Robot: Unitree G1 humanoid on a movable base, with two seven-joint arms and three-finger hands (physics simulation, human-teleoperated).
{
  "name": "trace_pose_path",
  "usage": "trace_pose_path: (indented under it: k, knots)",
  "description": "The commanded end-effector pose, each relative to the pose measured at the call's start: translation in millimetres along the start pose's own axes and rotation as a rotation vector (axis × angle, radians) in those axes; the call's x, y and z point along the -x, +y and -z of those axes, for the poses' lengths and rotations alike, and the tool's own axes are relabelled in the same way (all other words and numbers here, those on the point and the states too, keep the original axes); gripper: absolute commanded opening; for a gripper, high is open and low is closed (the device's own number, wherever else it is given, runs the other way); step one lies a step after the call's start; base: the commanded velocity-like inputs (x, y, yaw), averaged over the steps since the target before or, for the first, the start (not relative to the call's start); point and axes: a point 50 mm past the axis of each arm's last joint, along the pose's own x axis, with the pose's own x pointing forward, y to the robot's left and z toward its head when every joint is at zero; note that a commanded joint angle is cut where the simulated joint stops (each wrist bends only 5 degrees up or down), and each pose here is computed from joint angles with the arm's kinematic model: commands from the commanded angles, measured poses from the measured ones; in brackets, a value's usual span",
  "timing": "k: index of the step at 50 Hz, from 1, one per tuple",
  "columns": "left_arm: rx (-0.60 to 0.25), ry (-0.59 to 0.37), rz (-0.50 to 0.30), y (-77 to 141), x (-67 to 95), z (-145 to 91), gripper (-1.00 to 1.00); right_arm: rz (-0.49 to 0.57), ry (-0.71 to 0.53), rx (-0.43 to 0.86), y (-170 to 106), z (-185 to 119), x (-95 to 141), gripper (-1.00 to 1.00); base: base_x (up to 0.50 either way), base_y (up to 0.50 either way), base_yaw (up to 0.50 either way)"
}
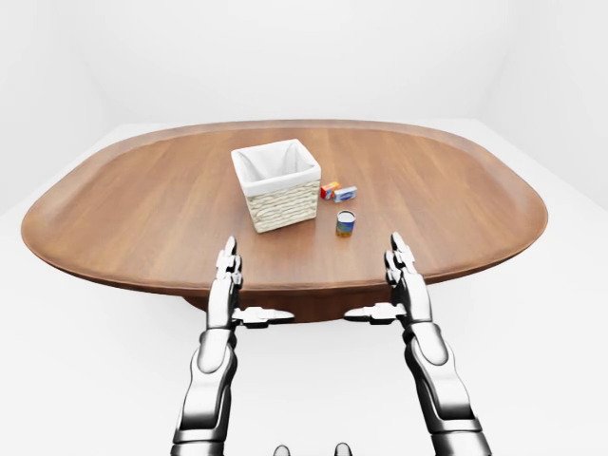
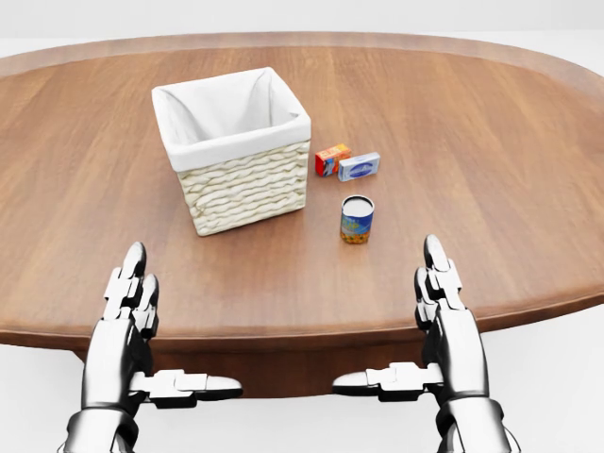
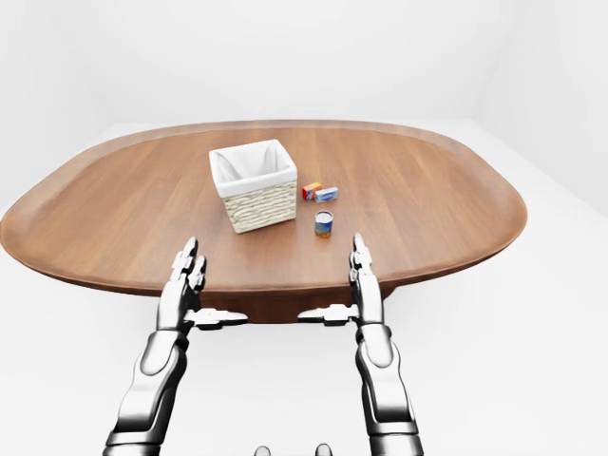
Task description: Pick up the alphabet soup and put it in the basket.
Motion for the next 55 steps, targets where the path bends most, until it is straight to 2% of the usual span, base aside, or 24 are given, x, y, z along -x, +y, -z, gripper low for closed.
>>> trace_pose_path:
  k: [1,12,15,16,17,19,20,21,22,24,25,28,29,30,31,32,33,35,37,39,41,45,49,55]
  knots:
    - [-0.002,0.003,-0.004,7.5,-0.3,0.8,1.0,0.0,0.001,0.006,-5.8,-0.1,0.9,1.0,0.0,0.0,0.0]
    - [0.004,-0.005,-0.006,8.3,-0.3,-1.9,1.0,-0.016,-0.002,-0.034,-4.8,-7.6,3.2,1.0,0.0,0.0,0.0]
    - [-0.01,-0.018,-0.054,20.6,-3.7,-12.6,1.0,0.01,-0.178,-0.026,-7.0,-53.6,3.0,1.0,0.0,0.0,0.0]
    - [-0.011,-0.019,-0.055,20.9,-3.8,-13.0,1.0,0.01,-0.182,-0.026,-7.0,-54.5,3.1,1.0,0.0,0.0,0.0]
    - [0.021,-0.059,-0.07,23.9,-4.0,-27.1,1.0,0.013,-0.247,-0.057,-7.5,-69.3,3.5,1.0,0.0,0.0,0.0]
    - [-0.006,-0.171,-0.074,24.9,-1.7,-53.7,1.0,0.015,-0.32,-0.027,-6.4,-86.5,5.2,1.0,0.0,0.0,0.0]
    - [-0.013,-0.276,-0.097,26.6,1.5,-78.0,1.0,0.027,-0.41,-0.042,-7.4,-106.6,9.7,1.0,0.0,0.0,0.0]
    - [-0.013,-0.283,-0.098,26.7,1.8,-79.5,1.0,0.028,-0.416,-0.043,-7.4,-107.8,10.0,1.0,0.0,0.0,0.0]
    - [0.019,-0.384,-0.104,29.4,6.7,-101.9,1.0,0.038,-0.506,-0.034,-7.6,-127.4,14.7,1.0,0.0,0.0,0.0]
    - [-0.017,-0.423,-0.106,29.0,9.1,-111.0,1.0,0.032,-0.557,-0.033,-7.0,-138.1,19.2,1.0,0.0,0.0,0.0]
    - [0.011,-0.536,-0.105,30.8,18.0,-134.8,1.0,0.032,-0.649,-0.023,-6.7,-156.6,27.4,1.0,0.0,0.0,0.0]
    - [0.004,-0.717,-0.117,33.4,34.1,-171.2,1.0,0.04,-0.775,-0.046,-9.6,-180.3,39.3,1.0,0.0,0.0,0.0]
    - [-0.012,-0.771,-0.11,32.3,40.0,-181.4,1.0,0.041,-0.798,-0.054,-10.4,-184.6,41.5,1.0,0.0,0.0,0.0]
    - [-0.07,-0.846,-0.097,28.1,48.4,-195.4,1.0,0.044,-0.844,-0.072,-11.6,-192.5,46.3,1.0,0.0,0.0,0.0]
    - [-0.052,-0.952,-0.086,27.5,60.2,-212.9,1.0,0.039,-0.891,-0.085,-11.7,-200.5,51.8,1.0,0.0,0.0,0.0]
    - [-0.094,-1.028,-0.088,25.8,69.1,-225.1,1.0,0.033,-0.925,-0.097,-11.4,-206.1,56.2,1.0,0.0,0.0,0.0]
    - [-0.138,-1.073,-0.089,22.5,74.4,-231.9,1.0,0.032,-0.946,-0.104,-11.3,-209.6,58.5,1.0,0.0,0.0,0.0]
    - [-0.105,-1.169,-0.074,21.6,85.8,-244.7,1.0,0.027,-0.989,-0.155,-12.0,-216.0,64.4,1.0,0.0,0.0,0.0]
    - [-0.137,-1.249,-0.066,18.2,96.1,-254.8,1.0,0.031,-1.051,-0.188,-12.8,-225.4,72.8,1.0,0.0,0.0,0.0]
    - [-0.123,-1.334,-0.063,20.5,107.9,-264.2,1.0,0.014,-1.19,-0.245,-11.8,-244.0,91.4,1.0,0.0,0.0,0.0]
    - [-0.096,-1.376,-0.074,24.4,113.5,-268.6,1.0,0.002,-1.26,-0.285,-12.8,-252.0,101.9,1.0,0.0,0.0,0.0]
    - [-0.099,-1.38,-0.071,24.6,114.0,-269.9,1.0,-0.001,-1.27,-0.308,-13.4,-253.7,103.9,1.0,0.0,0.0,0.0]
    - [-0.072,-1.355,-0.074,28.0,110.6,-267.8,1.0,0.0,-1.176,-0.285,-12.3,-243.6,91.4,1.0,0.0,0.0,0.0]
    - [-0.047,-1.312,-0.067,26.4,105.3,-262.9,1.0,-0.008,-1.139,-0.27,-9.5,-238.8,87.4,1.0,0.0,0.0,0.0]
